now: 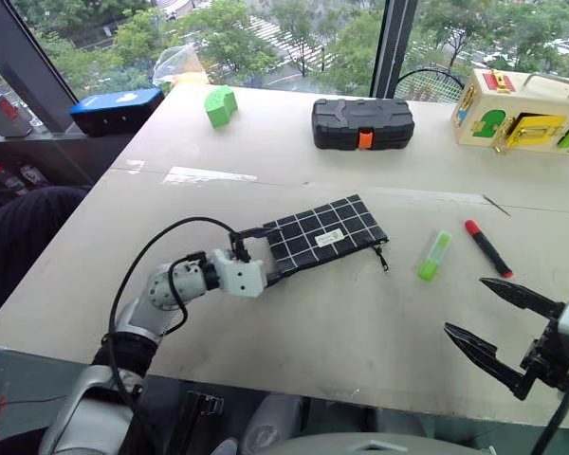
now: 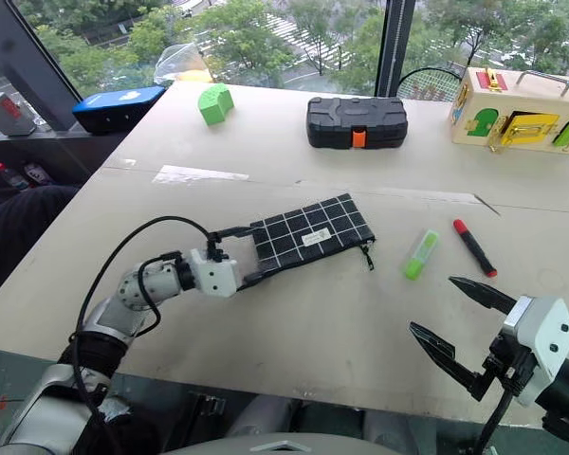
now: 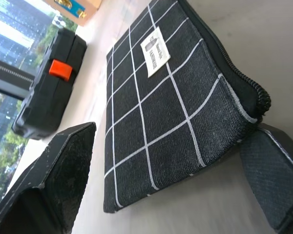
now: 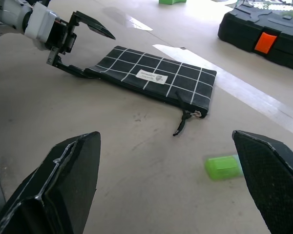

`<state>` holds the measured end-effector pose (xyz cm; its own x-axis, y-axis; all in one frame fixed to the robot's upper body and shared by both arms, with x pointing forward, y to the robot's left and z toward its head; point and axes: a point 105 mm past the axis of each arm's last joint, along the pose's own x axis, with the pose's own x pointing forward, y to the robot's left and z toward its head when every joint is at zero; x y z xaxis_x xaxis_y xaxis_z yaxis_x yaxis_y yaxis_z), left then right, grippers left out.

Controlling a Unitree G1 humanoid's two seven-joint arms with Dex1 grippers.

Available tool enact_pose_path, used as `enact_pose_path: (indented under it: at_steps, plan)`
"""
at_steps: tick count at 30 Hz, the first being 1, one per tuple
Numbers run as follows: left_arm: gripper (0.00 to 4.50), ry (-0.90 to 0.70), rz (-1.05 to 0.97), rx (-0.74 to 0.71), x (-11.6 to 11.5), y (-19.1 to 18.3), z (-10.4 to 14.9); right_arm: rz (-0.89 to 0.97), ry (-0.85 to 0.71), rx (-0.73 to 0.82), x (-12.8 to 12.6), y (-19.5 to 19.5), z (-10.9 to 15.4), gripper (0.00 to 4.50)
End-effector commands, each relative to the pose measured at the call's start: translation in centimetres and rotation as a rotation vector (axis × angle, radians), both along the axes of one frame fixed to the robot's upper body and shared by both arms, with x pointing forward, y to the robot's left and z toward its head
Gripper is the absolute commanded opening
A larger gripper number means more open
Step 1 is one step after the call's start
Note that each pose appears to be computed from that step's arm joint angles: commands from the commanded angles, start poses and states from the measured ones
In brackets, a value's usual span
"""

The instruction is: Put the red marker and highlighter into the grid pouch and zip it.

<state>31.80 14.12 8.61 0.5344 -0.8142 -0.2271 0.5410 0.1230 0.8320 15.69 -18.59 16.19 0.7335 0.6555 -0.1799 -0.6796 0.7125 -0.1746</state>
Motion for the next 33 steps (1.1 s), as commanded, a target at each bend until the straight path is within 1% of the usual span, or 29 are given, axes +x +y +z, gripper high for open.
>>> enact_pose_path:
  at_steps: [1,2,3,4,6,8,10,12,13,16,18,21,24,27,30,33]
  plan:
    - [3.99,0.054,-0.01,0.011,0.2,-0.9,-1.3,-0.004,-0.054,-0.017,-0.2,0.5,0.9,4.5]
    - [3.81,0.055,-0.019,0.004,0.2,-1.3,-1.2,-0.01,-0.057,-0.017,-0.1,0.5,0.9,4.5]
    - [3.36,0.056,-0.03,-0.002,0.2,-1.6,-1.2,-0.017,-0.061,-0.022,-0.1,0.6,0.9,4.5]
    - [3.03,0.057,-0.039,-0.009,0.2,-1.8,-1.1,-0.023,-0.065,-0.026,-0.1,0.6,0.8,4.5]
    - [2.49,0.059,-0.058,-0.021,0.1,-2.1,-1.0,-0.045,-0.069,-0.023,0.1,0.7,0.8,4.5]
    - [1.64,0.061,-0.073,-0.03,0.1,-2.4,-0.8,-0.062,-0.074,-0.014,0.4,0.9,0.8,4.5]
    - [1.06,0.059,-0.086,-0.046,0.2,-2.8,-0.3,-0.101,-0.074,-0.013,0.9,0.9,0.6,4.5]
    - [0.33,0.062,-0.087,-0.075,0.5,-3.1,0.2,-0.113,-0.088,-0.009,1.5,1.4,0.6,4.5]
    - [0.03,0.063,-0.084,-0.091,0.8,-3.2,0.5,-0.116,-0.09,-0.013,1.8,1.9,0.6,4.5]
    - [0.03,0.079,-0.059,-0.165,1.5,-3.5,1.9,-0.199,-0.052,-0.077,3.3,1.9,-0.3,4.5]
    - [0.03,0.079,-0.052,-0.21,1.8,-3.8,3.0,-0.236,-0.005,-0.073,4.4,2.2,-0.8,4.5]
    - [0.03,0.068,-0.041,-0.277,2.3,-4.1,5.2,-0.278,0.09,0.105,8.0,4.0,-1.2,4.5]
    - [0.03,0.049,-0.052,-0.284,2.1,-4.3,6.3,-0.382,0.168,0.087,11.3,4.2,-2.4,4.5]
    - [0.03,0.03,-0.073,-0.273,1.6,-4.6,6.9,-0.527,0.23,0.071,14.4,3.5,-2.6,4.5]
    - [0.03,0.02,-0.083,-0.266,1.2,-4.7,7.2,-0.606,0.24,0.05,16.3,3.0,-2.0,4.5]
    - [0.03,0.008,-0.09,-0.263,0.8,-4.9,7.4,-0.637,0.249,0.061,17.3,2.7,-1.5,4.5]
